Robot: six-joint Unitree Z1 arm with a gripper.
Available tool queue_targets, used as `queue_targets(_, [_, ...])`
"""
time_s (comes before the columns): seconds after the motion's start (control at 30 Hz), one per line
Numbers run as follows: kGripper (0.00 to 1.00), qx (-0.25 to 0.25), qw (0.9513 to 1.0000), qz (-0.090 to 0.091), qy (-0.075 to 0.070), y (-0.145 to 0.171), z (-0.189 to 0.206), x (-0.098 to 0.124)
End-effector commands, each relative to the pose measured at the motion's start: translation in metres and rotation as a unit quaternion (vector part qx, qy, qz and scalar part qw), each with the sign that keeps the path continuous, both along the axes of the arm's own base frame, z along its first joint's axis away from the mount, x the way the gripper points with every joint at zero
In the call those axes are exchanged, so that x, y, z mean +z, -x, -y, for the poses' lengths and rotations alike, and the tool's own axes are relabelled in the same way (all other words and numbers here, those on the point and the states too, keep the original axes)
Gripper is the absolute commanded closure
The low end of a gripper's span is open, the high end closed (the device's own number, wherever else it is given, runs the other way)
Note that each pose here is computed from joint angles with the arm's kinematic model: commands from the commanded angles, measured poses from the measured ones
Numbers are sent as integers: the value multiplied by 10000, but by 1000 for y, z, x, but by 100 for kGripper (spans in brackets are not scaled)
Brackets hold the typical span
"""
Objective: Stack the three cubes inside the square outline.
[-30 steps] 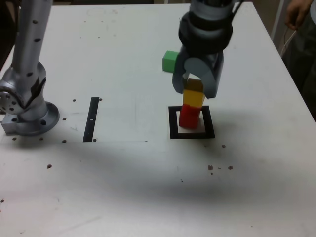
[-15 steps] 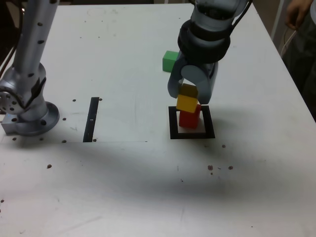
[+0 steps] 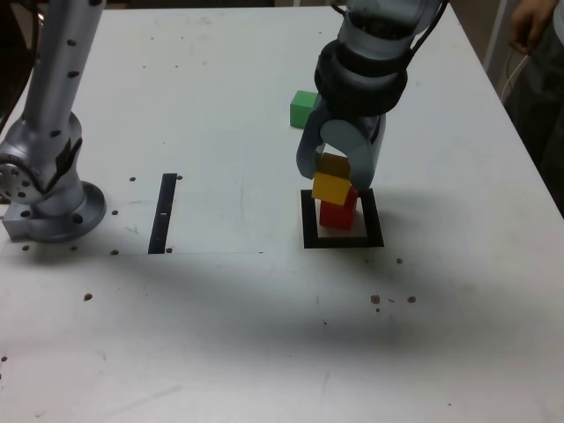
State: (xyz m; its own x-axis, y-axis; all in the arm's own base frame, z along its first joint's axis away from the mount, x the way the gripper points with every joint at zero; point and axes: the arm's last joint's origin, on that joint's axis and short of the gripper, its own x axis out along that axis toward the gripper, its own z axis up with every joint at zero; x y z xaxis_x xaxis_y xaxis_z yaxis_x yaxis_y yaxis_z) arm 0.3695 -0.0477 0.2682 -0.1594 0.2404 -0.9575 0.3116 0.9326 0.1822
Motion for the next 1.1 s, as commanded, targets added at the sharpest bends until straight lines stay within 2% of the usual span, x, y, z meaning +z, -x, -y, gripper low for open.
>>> queue_targets(0.0, [60,-2,10000,46,21,1,-1,3])
queue_targets(0.23, [52,-34,10000,43,30,-1,-1,-1])
queue_targets(0.5, [51,-22,10000,-22,31,-5,-3,-8])
queue_targets(0.63, [48,-19,10000,9,27,-6,-5,-10])
queue_targets(0.7, [42,-43,10000,28,30,-7,-6,-10])
queue_targets(0.8, [25,-93,9999,55,43,-7,-6,-9])
queue_targets(0.9, [13,-119,9999,70,26,-6,-6,-6])
queue_targets(1.07, [2,-106,9999,25,-87,1,-10,1])
